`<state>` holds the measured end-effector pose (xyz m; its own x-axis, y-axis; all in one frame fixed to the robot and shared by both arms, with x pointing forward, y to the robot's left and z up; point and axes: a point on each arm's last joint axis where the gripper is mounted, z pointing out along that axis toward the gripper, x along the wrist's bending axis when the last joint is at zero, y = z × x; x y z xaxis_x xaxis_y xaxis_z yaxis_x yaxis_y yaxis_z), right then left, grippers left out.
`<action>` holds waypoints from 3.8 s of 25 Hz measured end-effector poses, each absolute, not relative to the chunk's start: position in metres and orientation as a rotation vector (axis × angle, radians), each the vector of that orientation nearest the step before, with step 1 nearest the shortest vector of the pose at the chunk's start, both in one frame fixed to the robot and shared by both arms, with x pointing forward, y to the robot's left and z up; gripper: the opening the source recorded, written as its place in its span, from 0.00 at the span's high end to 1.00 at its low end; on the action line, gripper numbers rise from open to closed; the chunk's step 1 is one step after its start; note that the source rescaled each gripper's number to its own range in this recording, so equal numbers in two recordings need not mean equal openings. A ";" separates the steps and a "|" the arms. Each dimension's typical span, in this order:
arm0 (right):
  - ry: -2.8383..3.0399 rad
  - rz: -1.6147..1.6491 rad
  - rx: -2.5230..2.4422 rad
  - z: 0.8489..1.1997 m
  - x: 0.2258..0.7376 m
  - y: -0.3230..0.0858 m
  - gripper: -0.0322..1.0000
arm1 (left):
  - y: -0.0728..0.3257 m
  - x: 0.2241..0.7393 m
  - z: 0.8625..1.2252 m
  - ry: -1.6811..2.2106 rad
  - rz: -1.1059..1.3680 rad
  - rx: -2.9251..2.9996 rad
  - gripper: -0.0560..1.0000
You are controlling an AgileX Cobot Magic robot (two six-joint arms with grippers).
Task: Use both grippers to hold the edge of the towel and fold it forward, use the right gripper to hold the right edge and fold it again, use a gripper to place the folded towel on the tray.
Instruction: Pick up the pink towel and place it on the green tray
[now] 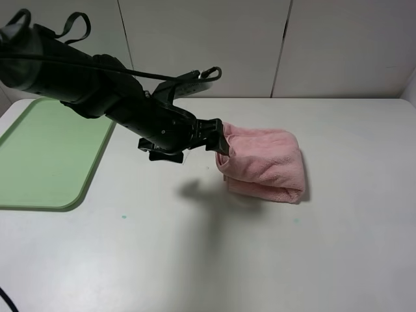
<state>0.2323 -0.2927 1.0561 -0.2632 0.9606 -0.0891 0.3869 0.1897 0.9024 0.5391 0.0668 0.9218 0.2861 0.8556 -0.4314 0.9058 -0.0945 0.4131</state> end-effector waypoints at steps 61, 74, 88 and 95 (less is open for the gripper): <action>1.714 0.860 1.241 1.056 0.234 -0.306 0.00 | -0.009 0.587 0.856 1.398 -0.086 2.065 0.19; 1.714 0.860 1.241 1.056 0.234 -0.306 0.00 | -0.021 0.591 0.842 1.384 -0.121 2.080 0.74; 1.714 0.860 1.241 1.056 0.234 -0.306 0.00 | -0.021 0.590 0.842 1.373 -0.111 2.093 0.79; 1.714 0.860 1.241 1.056 0.234 -0.306 0.00 | -0.016 0.591 0.854 1.327 -0.068 2.137 0.79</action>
<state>0.2341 -0.3060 1.0559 -0.1664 0.9590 -0.2293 0.3898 0.2776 0.8781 0.5912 -0.0160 0.8535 0.4951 0.7953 -0.3499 0.8268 -0.3075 0.4711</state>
